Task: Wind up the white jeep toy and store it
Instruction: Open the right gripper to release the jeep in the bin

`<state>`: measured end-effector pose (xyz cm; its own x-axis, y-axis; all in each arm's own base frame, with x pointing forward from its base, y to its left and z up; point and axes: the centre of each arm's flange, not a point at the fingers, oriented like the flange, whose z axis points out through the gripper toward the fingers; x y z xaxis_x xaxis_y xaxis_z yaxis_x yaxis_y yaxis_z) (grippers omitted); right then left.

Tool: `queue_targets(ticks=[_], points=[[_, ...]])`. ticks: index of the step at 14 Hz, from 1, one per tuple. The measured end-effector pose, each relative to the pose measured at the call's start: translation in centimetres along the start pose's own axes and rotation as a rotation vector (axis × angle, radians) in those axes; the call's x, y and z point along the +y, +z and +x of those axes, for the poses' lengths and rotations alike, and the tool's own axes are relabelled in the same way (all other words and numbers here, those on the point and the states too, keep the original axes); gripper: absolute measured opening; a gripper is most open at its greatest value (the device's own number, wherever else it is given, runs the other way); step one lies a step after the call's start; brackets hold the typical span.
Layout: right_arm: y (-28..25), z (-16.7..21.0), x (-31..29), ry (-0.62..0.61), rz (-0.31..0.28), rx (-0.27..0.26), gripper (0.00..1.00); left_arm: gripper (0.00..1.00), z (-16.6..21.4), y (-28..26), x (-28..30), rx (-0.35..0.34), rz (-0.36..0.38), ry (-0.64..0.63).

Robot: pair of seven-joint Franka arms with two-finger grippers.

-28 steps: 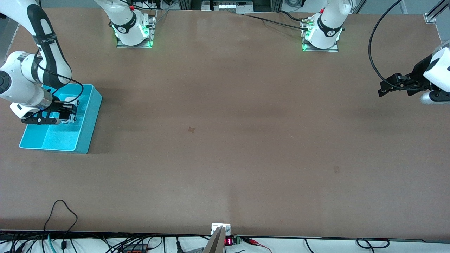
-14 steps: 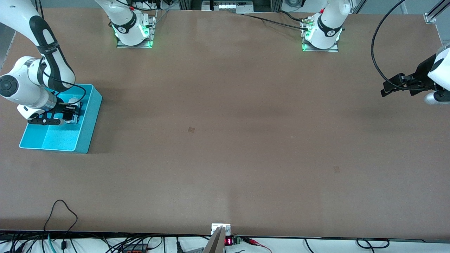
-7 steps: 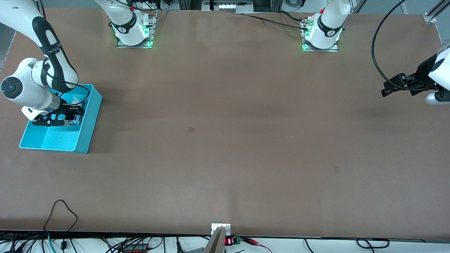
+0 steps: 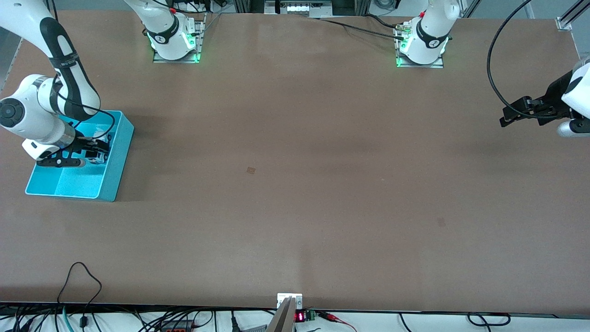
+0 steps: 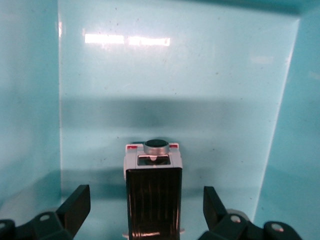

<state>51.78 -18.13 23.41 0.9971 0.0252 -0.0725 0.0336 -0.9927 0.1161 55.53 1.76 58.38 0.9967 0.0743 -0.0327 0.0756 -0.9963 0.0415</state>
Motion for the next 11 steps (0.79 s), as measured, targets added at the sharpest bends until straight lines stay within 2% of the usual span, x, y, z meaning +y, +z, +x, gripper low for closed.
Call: queue_targets(ticks=[6, 8, 11], points=[[-9.6, -0.4, 0.9, 0.026, 0.004, -0.018, 1.0, 1.0, -0.3, -0.4, 0.1, 0.009, 0.0, 0.001], [-15.3, 0.8, -0.4, 0.027, 0.039, -0.022, 1.0, 1.0, -0.6, -0.4, 0.1, 0.008, 0.0, 0.001], [-25.4, 2.7, -3.5, -0.029, 0.049, -0.014, 1.0, 1.0, -0.9, -0.5, 0.1, 0.008, 0.0, 0.002]])
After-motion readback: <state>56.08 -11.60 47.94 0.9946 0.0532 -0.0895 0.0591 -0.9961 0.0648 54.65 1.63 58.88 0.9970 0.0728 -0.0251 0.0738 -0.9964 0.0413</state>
